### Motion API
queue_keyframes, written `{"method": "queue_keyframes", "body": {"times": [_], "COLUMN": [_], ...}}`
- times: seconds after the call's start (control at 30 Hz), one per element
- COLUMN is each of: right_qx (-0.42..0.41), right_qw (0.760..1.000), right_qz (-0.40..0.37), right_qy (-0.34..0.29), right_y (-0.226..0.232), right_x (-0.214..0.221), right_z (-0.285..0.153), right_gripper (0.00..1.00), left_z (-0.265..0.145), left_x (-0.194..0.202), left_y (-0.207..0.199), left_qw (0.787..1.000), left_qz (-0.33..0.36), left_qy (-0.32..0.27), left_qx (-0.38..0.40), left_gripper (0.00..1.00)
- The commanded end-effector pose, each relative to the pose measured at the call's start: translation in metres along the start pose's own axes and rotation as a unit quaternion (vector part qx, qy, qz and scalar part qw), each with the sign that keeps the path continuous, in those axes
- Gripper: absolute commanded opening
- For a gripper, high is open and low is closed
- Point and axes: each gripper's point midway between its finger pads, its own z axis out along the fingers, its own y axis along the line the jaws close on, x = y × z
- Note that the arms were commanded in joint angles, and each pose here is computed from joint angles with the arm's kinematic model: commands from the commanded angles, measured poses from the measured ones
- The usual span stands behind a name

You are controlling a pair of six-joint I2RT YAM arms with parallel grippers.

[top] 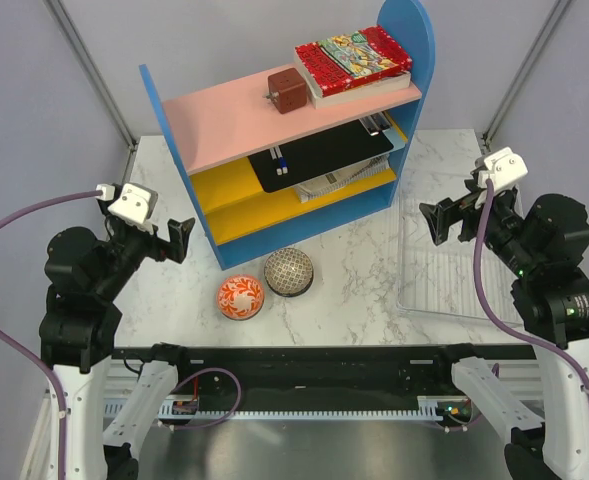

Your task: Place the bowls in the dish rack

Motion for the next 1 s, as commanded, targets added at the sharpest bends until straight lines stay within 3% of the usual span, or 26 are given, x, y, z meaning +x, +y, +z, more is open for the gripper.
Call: {"method": "queue_keyframes", "body": {"times": [0.0,0.27,0.5,0.97], "right_qx": [0.002,0.021,0.067,0.073], "right_qw": [1.0,1.0,0.995,0.99], "right_qz": [-0.002,0.004,0.031,0.024], "right_qy": [-0.014,0.006,0.068,0.116], "right_y": [-0.002,-0.013,-0.039,-0.056], "right_x": [-0.01,0.0,0.033,0.096], "right_z": [0.001,0.02,0.067,0.152], "right_gripper": [0.98,0.98,0.97,0.97], "left_z": [-0.003,0.001,0.023,0.063], "left_x": [-0.012,-0.001,0.055,0.113], "left_y": [-0.004,-0.017,-0.022,-0.005], "left_qw": [1.0,0.998,0.994,0.991], "left_qz": [0.012,0.016,0.007,-0.002], "left_qy": [-0.013,0.007,0.079,0.127], "left_qx": [0.016,0.057,0.073,0.029], "left_gripper": [0.97,0.96,0.91,0.86]}}
